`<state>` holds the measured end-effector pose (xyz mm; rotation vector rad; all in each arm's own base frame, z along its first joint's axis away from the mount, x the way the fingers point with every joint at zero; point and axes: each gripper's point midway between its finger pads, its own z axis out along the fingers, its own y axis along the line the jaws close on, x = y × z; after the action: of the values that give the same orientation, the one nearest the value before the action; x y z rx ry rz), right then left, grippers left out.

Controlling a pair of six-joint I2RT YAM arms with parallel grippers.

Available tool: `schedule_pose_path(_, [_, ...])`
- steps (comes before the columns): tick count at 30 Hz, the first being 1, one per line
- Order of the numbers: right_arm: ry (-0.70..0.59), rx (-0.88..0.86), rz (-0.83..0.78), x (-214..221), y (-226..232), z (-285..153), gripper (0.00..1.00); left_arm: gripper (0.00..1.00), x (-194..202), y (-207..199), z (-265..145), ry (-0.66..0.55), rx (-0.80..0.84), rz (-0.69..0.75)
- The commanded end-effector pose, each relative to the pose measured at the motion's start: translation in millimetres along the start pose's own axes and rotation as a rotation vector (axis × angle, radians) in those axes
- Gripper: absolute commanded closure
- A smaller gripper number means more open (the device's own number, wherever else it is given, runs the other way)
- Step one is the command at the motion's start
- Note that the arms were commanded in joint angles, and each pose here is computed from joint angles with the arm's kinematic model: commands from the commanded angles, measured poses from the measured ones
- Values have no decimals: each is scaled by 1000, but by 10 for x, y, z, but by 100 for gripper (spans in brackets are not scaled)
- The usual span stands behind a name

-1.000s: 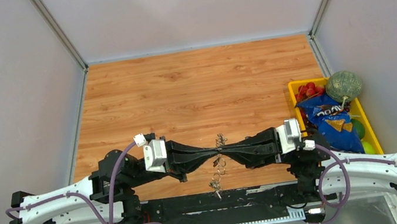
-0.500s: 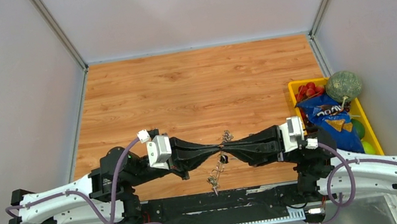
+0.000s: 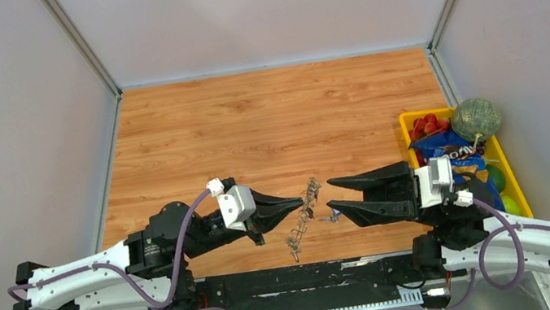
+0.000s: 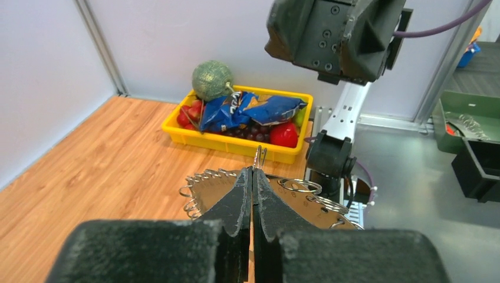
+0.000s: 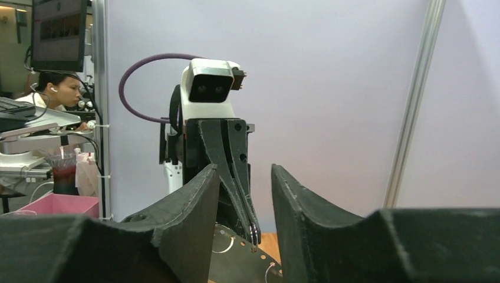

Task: Put the keys on the keyring

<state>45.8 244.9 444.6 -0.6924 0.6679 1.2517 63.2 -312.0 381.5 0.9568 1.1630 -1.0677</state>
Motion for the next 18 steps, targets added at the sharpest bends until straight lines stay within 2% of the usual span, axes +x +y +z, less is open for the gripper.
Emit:
schedule_pose_path(1, [71,95,-12,-17,-171,-5,53,100,-390,80,-31,-94,-33,24])
schedule_pose_path(3, [147,207,8,46,-356,-34,46,100,-396,100,-44,-93,-43,27])
schedule_pose_path(9, [412,432,-8,466,-689,-407,37,100,-298,246,-108,-37,-117,57])
schedule_pose_path(18, [630,847,75,1067,-1035,-1214,34,100,-251,591,-361,31,-299,103])
